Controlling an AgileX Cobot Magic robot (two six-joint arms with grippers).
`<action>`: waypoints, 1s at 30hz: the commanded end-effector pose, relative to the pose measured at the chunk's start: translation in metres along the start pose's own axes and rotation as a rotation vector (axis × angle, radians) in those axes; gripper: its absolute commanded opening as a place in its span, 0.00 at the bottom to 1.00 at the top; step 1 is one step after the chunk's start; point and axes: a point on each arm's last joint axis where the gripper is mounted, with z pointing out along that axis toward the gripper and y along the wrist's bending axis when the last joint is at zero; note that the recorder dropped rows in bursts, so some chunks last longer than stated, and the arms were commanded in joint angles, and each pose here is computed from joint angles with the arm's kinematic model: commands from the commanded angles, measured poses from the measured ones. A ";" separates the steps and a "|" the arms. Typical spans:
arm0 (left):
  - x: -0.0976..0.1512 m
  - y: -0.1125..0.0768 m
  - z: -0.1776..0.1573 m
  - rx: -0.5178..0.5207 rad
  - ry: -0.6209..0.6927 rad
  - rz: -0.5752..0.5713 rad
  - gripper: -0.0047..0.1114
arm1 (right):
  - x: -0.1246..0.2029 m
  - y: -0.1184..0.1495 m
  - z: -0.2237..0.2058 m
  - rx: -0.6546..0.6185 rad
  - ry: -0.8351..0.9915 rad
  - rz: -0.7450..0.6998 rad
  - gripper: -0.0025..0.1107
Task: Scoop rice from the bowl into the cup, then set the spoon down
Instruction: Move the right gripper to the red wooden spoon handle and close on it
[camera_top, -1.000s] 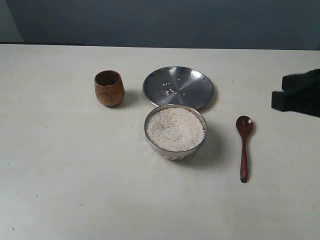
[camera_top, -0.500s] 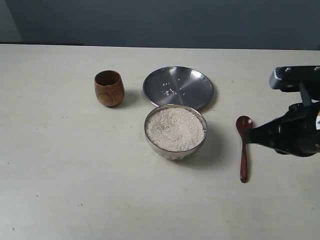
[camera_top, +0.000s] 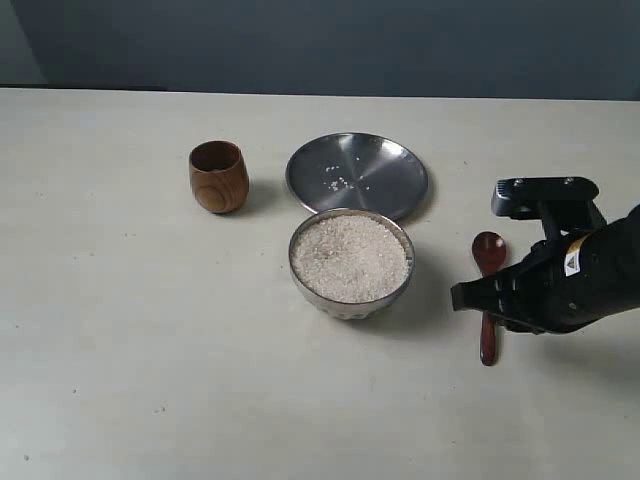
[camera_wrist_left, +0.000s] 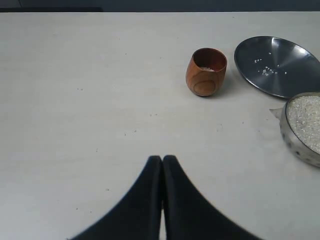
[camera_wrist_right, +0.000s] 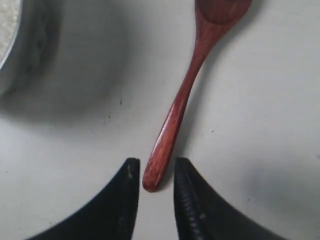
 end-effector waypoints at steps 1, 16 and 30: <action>-0.001 0.000 0.000 0.001 0.001 0.001 0.04 | -0.002 0.001 0.014 0.001 0.002 -0.012 0.27; -0.001 0.000 0.000 0.001 0.001 0.001 0.04 | -0.002 0.001 0.047 0.003 0.017 -0.013 0.27; -0.001 0.000 0.000 0.001 0.001 0.003 0.04 | 0.002 -0.001 0.052 0.025 0.057 -0.060 0.27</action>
